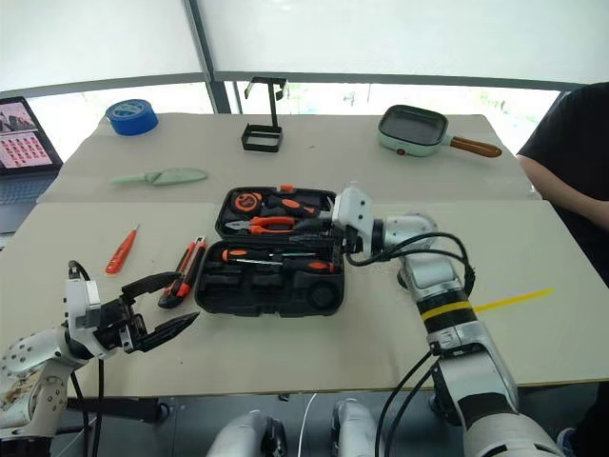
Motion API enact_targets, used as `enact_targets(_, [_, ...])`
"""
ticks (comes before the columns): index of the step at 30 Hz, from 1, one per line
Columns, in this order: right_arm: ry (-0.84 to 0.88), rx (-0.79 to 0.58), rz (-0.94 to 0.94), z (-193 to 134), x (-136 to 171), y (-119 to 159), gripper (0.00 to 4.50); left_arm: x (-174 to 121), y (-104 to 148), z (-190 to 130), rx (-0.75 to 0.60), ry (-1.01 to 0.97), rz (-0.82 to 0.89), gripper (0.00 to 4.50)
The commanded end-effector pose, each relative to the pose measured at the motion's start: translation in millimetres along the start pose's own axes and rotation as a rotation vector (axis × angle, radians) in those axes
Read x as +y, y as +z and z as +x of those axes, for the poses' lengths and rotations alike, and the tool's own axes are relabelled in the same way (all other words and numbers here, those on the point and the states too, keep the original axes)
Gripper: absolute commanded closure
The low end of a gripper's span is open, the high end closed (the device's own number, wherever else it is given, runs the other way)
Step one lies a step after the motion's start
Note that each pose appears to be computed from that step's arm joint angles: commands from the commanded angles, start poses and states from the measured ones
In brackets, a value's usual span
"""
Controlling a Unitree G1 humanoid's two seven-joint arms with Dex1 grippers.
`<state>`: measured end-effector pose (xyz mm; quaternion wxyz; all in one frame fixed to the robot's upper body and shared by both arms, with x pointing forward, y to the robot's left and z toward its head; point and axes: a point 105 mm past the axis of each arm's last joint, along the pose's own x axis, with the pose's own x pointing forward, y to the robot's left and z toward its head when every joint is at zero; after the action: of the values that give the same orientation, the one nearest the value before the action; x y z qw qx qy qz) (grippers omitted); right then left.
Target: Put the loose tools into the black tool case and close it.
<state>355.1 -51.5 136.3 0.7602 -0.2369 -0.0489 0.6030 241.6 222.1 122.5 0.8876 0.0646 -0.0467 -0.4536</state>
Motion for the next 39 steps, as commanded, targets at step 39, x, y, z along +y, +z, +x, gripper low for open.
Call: enact_targets(39, [-0.080, -0.063, -0.047, -3, -7, 19, 4.48, 24, 4, -30, -0.013, 0.256, 0.018, 0.00])
